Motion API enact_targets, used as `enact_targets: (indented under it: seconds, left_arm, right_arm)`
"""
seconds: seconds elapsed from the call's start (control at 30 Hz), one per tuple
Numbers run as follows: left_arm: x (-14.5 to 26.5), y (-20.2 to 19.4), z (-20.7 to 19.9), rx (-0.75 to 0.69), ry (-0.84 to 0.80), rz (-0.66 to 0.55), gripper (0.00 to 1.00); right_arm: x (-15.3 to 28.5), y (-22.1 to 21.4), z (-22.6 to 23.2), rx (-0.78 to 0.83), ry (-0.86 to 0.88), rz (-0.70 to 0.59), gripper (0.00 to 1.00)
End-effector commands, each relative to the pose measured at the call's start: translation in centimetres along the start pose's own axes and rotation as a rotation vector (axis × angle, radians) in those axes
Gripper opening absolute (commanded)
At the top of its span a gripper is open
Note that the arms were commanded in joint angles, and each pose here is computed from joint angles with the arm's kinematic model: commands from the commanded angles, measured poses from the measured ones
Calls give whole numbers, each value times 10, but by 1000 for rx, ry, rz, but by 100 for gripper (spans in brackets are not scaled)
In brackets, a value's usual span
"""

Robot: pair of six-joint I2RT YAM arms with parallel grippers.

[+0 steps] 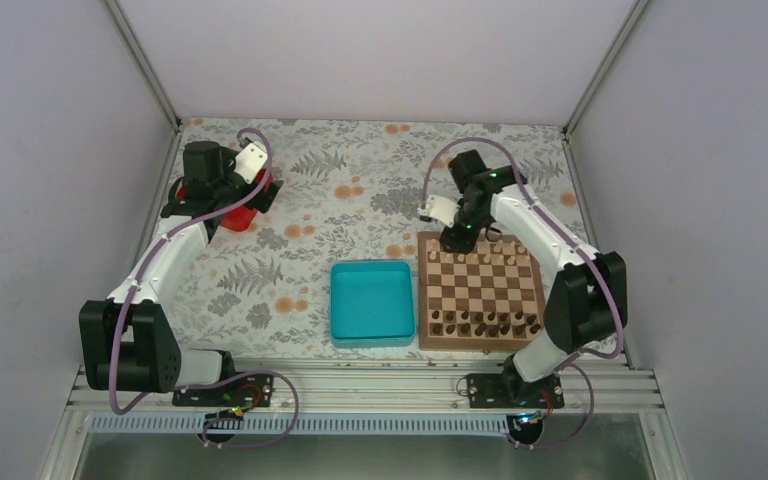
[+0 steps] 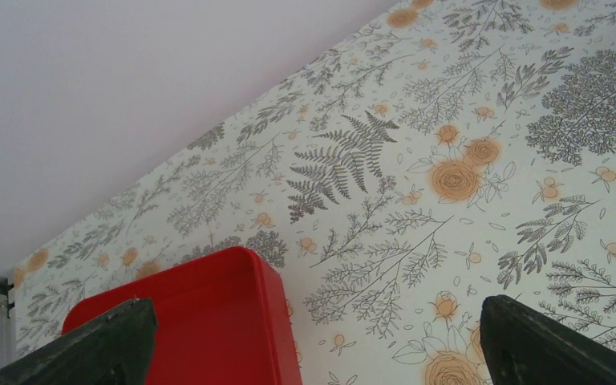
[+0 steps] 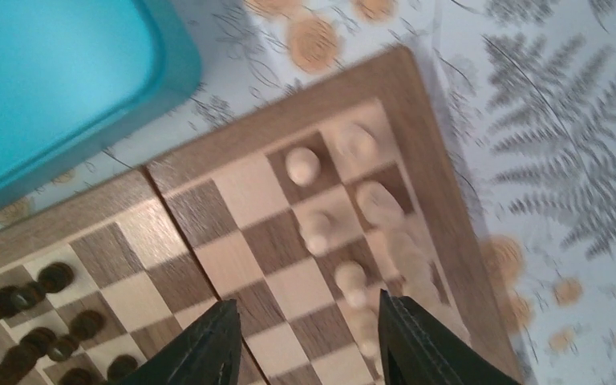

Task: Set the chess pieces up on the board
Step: Reset both arms

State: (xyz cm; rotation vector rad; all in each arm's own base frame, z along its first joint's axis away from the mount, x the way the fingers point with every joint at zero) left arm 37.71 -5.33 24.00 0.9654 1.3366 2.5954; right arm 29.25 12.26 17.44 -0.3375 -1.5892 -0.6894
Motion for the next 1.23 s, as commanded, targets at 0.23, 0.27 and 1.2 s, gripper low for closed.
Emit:
enact_targets:
  seconds: [0.23,0.27,1.2]
  left_arm:
    - [3,8,6,25,11,-16,100]
    - [3,8,7,31,17,-15,100]
    - [-3,9,12,62,32,6,100]
  right_arm:
    - [-9,53,72,144,104,-82,100]
    - [-6,57,73,150,109,-94,100]
    - [0,56,69,157,68,-93,100]
Point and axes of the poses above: each gripper's point midway between its finger pads, its own x axis back along the fingers, its own z axis along the line the jaws close on, y = z × x, the point moved 4 cm from there along x, back along the fingers, and after that the axes turned 12 degrees about -x, right-handed, at the moved point
